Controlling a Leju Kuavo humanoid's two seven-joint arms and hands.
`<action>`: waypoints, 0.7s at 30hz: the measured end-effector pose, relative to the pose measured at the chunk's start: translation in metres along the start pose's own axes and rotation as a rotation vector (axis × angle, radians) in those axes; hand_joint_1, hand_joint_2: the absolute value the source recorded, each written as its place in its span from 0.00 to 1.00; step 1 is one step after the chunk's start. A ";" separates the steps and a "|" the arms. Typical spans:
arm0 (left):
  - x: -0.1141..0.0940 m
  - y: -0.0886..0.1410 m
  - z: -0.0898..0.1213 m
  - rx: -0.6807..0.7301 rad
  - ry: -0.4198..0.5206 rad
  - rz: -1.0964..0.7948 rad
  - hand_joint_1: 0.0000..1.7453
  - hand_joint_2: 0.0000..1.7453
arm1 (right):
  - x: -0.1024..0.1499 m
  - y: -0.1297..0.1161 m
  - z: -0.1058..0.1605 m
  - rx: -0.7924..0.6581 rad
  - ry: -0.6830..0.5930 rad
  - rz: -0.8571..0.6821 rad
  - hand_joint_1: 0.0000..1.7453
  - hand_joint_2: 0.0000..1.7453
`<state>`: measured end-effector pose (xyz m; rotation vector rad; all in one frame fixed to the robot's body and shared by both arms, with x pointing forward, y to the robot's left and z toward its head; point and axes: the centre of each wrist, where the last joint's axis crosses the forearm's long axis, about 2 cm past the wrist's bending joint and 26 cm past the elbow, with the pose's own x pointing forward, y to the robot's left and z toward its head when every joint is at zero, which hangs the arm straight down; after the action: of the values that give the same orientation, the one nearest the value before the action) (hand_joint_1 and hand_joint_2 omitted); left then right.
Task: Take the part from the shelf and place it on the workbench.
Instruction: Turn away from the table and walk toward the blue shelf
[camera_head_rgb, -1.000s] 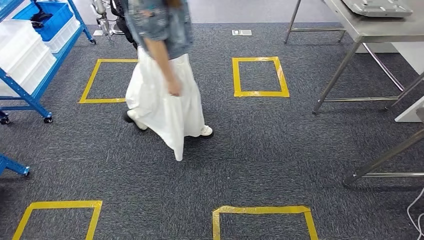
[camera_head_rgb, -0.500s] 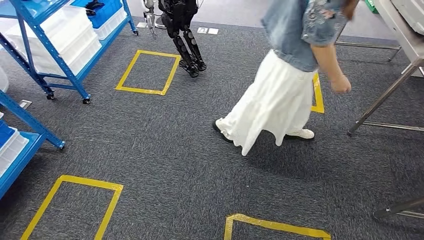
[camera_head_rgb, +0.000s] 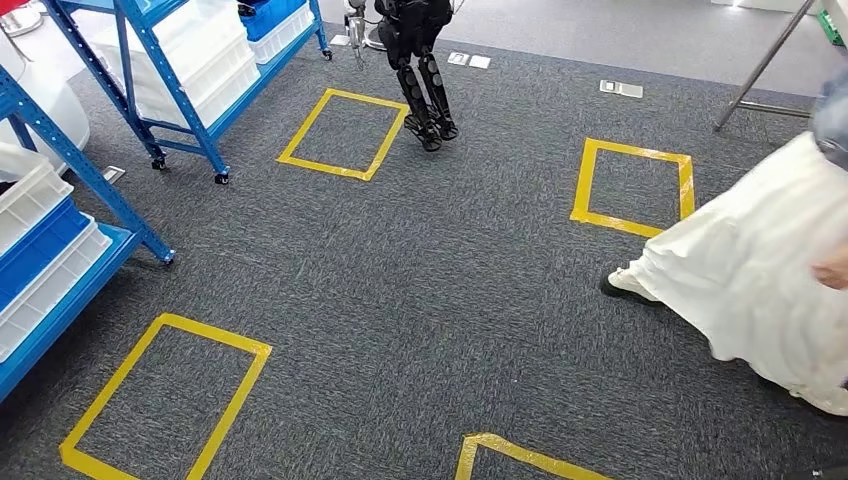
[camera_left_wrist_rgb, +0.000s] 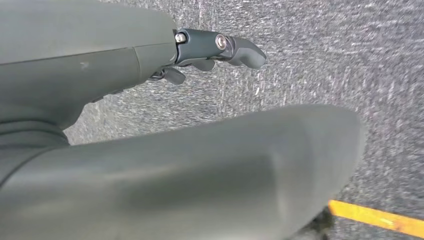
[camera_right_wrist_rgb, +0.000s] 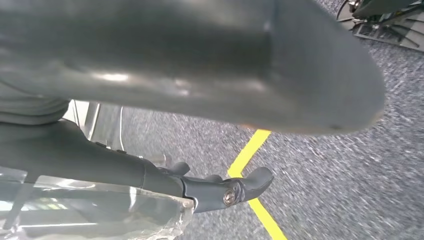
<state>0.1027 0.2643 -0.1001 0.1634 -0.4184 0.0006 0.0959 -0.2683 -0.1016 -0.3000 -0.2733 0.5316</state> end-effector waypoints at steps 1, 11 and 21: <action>0.002 0.000 0.000 0.001 -0.003 0.002 0.00 0.00 | 0.001 0.000 0.000 0.001 -0.001 0.000 0.00 0.00; 0.002 0.000 0.000 0.001 -0.004 0.011 0.00 0.00 | 0.002 -0.001 0.000 0.009 0.009 0.002 0.00 0.00; 0.003 -0.005 0.001 0.010 0.016 0.017 0.00 0.00 | 0.008 -0.003 -0.001 0.012 0.004 0.014 0.00 0.00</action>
<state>0.1050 0.2590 -0.0991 0.1698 -0.4040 0.0213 0.1045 -0.2670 -0.0997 -0.2917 -0.2643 0.5457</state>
